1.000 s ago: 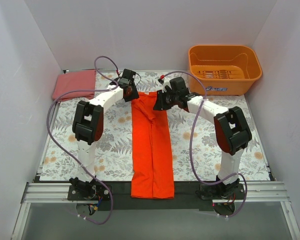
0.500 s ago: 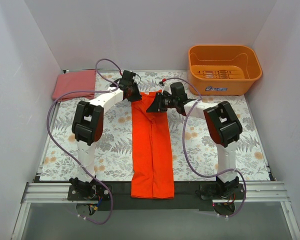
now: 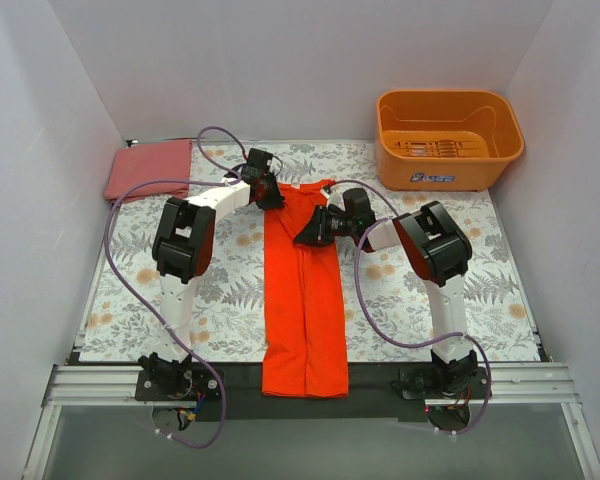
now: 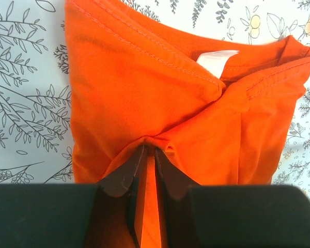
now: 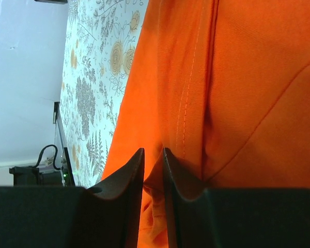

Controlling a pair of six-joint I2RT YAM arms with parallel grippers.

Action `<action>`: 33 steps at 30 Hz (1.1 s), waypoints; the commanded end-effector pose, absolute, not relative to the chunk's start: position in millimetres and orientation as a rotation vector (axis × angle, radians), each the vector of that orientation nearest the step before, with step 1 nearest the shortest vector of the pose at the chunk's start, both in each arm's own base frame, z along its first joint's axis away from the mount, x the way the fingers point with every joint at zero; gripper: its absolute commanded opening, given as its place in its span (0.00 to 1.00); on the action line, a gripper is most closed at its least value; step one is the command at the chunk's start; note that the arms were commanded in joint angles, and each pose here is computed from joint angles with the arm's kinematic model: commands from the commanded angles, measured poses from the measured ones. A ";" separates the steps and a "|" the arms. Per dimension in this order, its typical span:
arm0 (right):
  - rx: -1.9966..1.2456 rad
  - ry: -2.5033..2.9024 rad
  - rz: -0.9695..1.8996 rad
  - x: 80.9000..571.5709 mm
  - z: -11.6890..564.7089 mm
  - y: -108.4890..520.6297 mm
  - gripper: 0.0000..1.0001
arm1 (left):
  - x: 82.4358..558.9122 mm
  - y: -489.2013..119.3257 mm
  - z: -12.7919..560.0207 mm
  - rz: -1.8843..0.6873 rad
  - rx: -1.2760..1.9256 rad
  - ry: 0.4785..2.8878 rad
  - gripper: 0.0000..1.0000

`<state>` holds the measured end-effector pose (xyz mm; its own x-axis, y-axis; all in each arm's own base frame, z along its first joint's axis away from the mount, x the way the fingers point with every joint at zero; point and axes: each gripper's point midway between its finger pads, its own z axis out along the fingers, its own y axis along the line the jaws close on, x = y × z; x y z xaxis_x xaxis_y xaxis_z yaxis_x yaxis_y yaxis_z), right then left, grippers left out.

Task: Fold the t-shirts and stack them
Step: Fold the tshirt

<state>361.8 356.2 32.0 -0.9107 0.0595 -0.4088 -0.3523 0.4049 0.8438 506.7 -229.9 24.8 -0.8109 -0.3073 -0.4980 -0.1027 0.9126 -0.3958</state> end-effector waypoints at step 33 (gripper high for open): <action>-0.550 2.337 0.640 380.4 77.9 271.5 0.34 | 445.4 -211.4 80.7 -0.245 -0.213 2.404 0.42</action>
<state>370.2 269.6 78.0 -0.7291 -0.1835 -0.6593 -0.5082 0.7904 0.3421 438.3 -227.9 89.6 -0.7544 -0.2080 -0.6226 -0.0275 0.9576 -0.2866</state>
